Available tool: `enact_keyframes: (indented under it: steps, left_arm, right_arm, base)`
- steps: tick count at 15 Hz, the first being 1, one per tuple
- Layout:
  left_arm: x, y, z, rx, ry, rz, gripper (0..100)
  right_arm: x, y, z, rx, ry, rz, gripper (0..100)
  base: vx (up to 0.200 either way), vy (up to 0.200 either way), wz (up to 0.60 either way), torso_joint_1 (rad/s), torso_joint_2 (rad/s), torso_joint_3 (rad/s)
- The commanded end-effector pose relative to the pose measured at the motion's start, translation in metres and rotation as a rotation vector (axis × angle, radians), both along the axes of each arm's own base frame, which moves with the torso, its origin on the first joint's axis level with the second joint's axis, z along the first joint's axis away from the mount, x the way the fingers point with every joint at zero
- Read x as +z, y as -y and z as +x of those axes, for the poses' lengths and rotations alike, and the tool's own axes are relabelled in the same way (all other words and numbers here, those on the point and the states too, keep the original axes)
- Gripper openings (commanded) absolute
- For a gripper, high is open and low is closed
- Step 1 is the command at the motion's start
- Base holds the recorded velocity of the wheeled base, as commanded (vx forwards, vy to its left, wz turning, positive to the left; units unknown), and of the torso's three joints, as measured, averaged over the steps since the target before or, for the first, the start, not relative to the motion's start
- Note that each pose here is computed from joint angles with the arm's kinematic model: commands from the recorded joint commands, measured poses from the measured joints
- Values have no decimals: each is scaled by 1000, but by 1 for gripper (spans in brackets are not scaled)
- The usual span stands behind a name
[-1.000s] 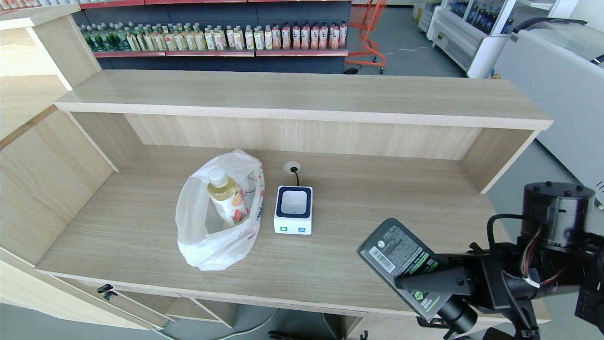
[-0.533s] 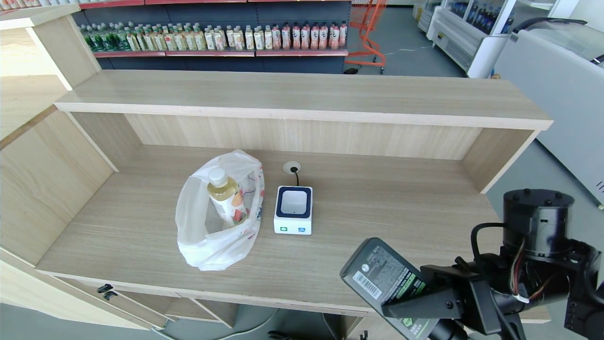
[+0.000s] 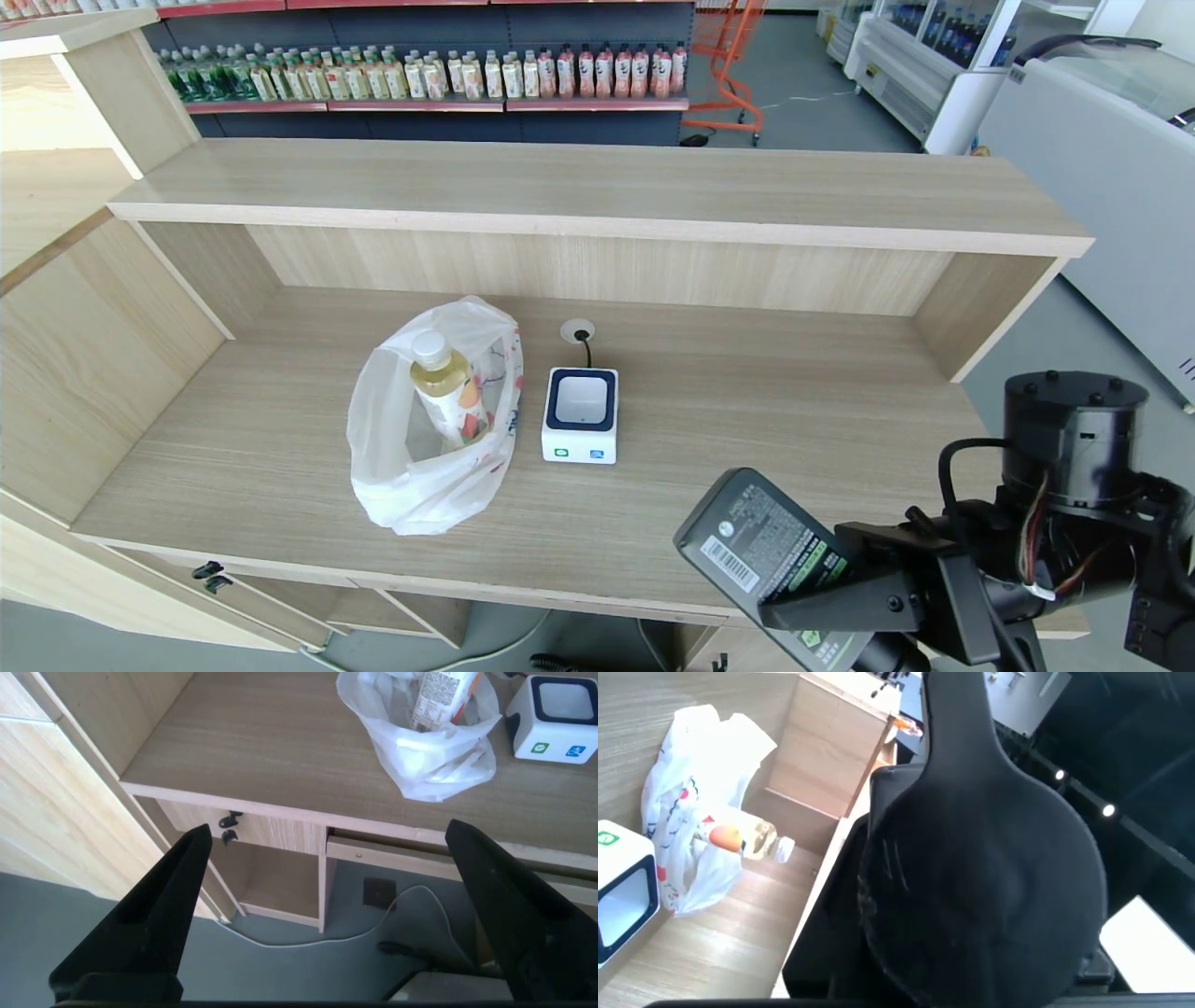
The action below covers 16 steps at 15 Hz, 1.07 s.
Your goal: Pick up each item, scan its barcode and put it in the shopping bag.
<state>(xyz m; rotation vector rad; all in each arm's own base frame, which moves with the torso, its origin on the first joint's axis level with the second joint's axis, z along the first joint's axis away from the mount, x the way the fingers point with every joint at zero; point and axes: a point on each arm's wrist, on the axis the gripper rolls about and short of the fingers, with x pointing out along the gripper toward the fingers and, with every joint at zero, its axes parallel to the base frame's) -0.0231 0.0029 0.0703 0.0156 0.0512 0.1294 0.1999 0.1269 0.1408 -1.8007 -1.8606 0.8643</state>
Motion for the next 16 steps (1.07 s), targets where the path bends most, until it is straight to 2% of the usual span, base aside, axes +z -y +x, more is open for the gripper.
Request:
enact_keyframes:
  steps: [1,13,16]
  left_arm:
    - [0,0,0,1,0,0,100]
    - [0,0,0,1,0,0,100]
    - [0,0,0,1,0,0,100]
  right_arm:
    - [2,0,-1,0,7,4,0]
    - [10,-2,-10,28,23,16,0]
    - [11,0,-13,28,-7,1,0]
  base:
    - [0,0,0,0,0,0]
    - [0,0,0,0,0,0]
    - [0,0,0,0,0,0]
